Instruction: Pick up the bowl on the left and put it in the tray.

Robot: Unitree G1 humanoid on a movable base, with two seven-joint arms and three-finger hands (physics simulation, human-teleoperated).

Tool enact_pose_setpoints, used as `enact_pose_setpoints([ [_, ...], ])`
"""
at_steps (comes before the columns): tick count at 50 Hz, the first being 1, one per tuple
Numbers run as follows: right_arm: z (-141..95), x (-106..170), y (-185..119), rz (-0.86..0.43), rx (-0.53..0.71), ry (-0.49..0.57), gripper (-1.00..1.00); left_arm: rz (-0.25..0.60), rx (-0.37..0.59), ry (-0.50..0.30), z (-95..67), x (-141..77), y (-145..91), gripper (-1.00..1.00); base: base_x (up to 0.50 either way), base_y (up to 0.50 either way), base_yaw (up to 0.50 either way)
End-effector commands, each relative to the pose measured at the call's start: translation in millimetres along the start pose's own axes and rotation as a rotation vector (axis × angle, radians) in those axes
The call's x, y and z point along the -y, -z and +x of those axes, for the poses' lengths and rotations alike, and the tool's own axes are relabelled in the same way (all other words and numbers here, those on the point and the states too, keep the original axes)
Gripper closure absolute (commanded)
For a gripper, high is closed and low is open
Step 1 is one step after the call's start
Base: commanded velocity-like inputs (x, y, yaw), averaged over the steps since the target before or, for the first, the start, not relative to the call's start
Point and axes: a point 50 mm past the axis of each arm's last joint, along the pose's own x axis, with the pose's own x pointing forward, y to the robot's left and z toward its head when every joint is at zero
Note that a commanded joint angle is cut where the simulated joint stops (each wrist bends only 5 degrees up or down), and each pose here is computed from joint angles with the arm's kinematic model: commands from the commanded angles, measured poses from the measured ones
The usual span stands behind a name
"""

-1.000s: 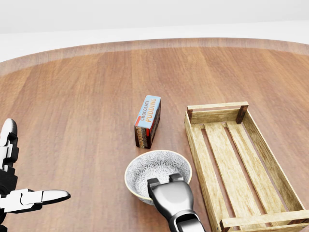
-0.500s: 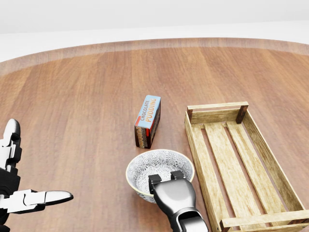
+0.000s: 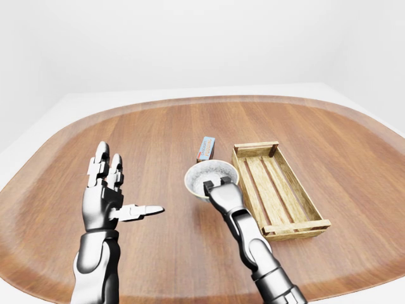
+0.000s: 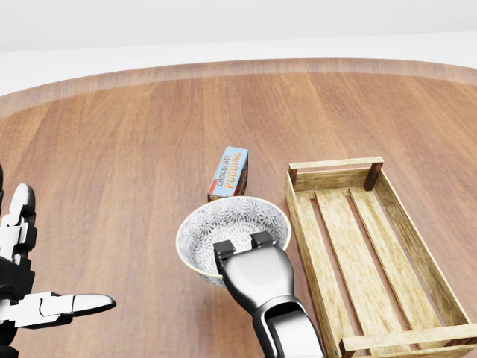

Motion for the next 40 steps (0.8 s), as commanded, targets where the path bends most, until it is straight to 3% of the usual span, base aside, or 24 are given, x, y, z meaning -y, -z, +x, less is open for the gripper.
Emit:
enact_pose_setpoints([
  [1,-4,48,6,-0.05,-0.038,0.089,1.0,0.001,-0.08,0.01,0.4,8,19,-1.0,0.0,0.0,0.0],
  [8,-9,84,21,-0.035,-0.08,0.153,1.0,0.003,-0.082,0.01,-0.2,8,20,-1.0,0.0,0.0,0.0],
  [21,-7,119,44,-0.036,-0.137,0.188,1.0,0.001,-0.076,0.008,-0.6,7,18,-1.0,0.0,0.0,0.0],
  [40,6,137,87,-0.008,-0.202,0.186,1.0,0.004,-0.084,0.009,0.0,8,20,-1.0,0.0,0.0,0.0],
])
